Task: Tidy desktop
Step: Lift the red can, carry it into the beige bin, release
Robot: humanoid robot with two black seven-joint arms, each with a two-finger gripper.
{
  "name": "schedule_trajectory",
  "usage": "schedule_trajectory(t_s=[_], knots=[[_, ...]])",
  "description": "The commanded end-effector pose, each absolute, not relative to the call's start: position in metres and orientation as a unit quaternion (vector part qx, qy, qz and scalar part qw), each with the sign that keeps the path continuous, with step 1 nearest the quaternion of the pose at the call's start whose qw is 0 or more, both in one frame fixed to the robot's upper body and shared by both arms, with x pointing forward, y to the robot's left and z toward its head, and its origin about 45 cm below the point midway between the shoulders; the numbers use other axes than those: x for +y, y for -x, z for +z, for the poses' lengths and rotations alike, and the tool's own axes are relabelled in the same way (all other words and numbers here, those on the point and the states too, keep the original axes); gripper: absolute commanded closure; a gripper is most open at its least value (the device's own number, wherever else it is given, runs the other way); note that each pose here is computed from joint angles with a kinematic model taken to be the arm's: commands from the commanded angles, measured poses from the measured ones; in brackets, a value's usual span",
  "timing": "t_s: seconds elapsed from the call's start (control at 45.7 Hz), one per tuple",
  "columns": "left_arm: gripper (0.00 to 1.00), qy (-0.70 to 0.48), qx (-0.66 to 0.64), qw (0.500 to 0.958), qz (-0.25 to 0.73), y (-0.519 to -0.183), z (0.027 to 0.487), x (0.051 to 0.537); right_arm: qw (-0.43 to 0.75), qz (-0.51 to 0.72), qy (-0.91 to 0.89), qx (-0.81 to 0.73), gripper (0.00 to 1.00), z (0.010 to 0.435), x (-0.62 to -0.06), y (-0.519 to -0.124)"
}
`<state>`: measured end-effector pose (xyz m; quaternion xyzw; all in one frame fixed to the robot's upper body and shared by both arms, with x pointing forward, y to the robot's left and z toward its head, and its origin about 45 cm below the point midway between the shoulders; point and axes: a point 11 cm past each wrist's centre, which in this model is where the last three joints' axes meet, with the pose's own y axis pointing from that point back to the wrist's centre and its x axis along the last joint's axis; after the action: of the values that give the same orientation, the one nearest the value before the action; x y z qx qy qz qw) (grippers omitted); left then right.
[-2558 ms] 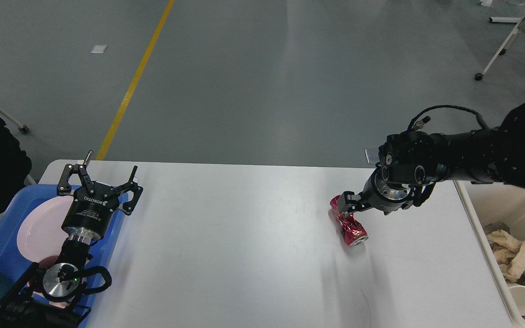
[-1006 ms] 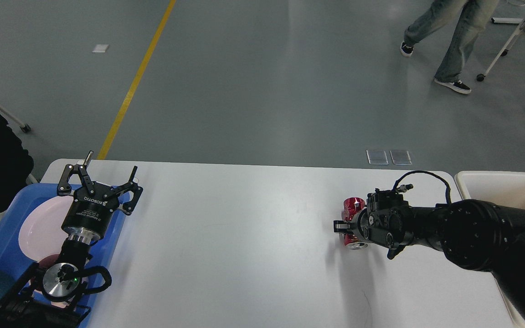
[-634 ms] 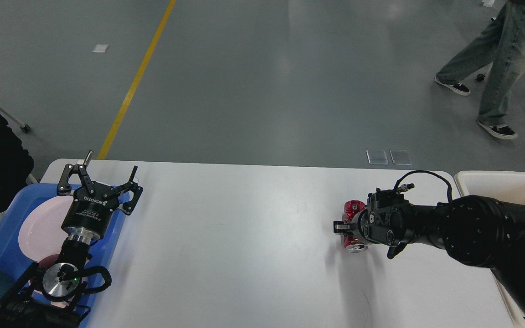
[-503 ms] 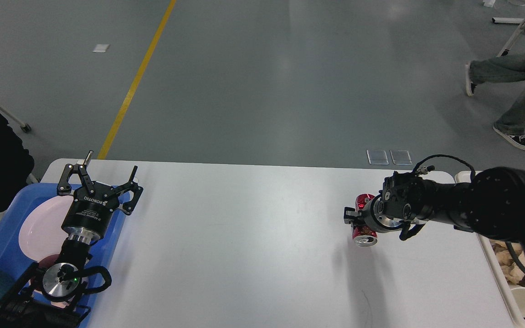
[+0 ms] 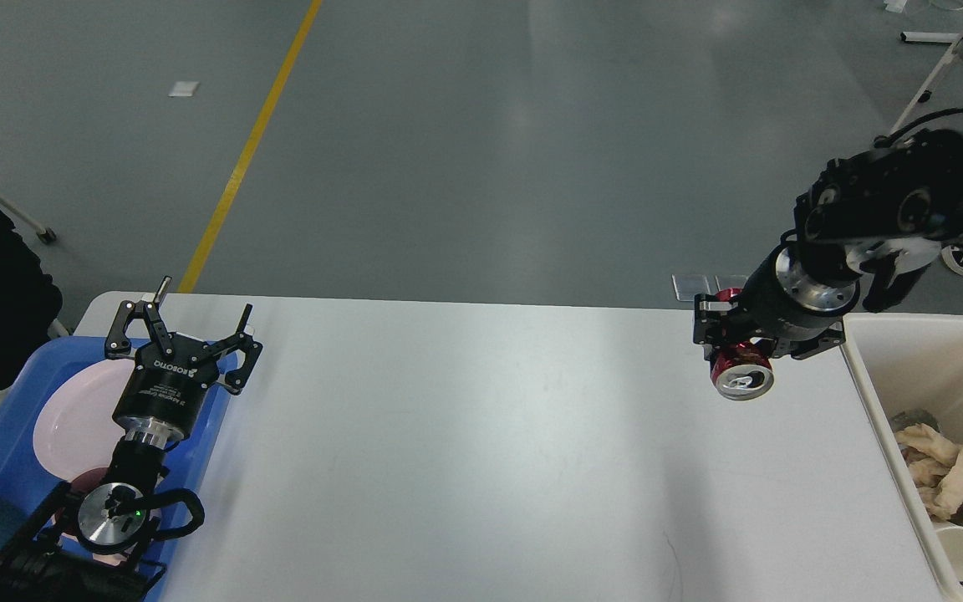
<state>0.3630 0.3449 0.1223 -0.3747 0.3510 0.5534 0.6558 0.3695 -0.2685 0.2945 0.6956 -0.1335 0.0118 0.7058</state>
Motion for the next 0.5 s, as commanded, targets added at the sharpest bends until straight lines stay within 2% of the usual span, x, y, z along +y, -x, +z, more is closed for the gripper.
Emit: schedule_trajectory(t_s=[0.0, 0.219, 0.481], knots=[[0.03, 0.375, 0.351, 0.655, 0.554, -0.362, 0.122, 0.345, 0.705, -0.013, -0.697, -0.13, 1.0, 0.335, -0.268, -0.346], [0.03, 0.375, 0.351, 0.655, 0.554, -0.363, 0.122, 0.345, 0.685, -0.007, -0.72, -0.116, 1.0, 0.402, -0.253, -0.311], [0.03, 0.375, 0.351, 0.655, 0.554, -0.363, 0.122, 0.345, 0.672, -0.025, -0.724, -0.153, 1.0, 0.41, -0.276, -0.31]])
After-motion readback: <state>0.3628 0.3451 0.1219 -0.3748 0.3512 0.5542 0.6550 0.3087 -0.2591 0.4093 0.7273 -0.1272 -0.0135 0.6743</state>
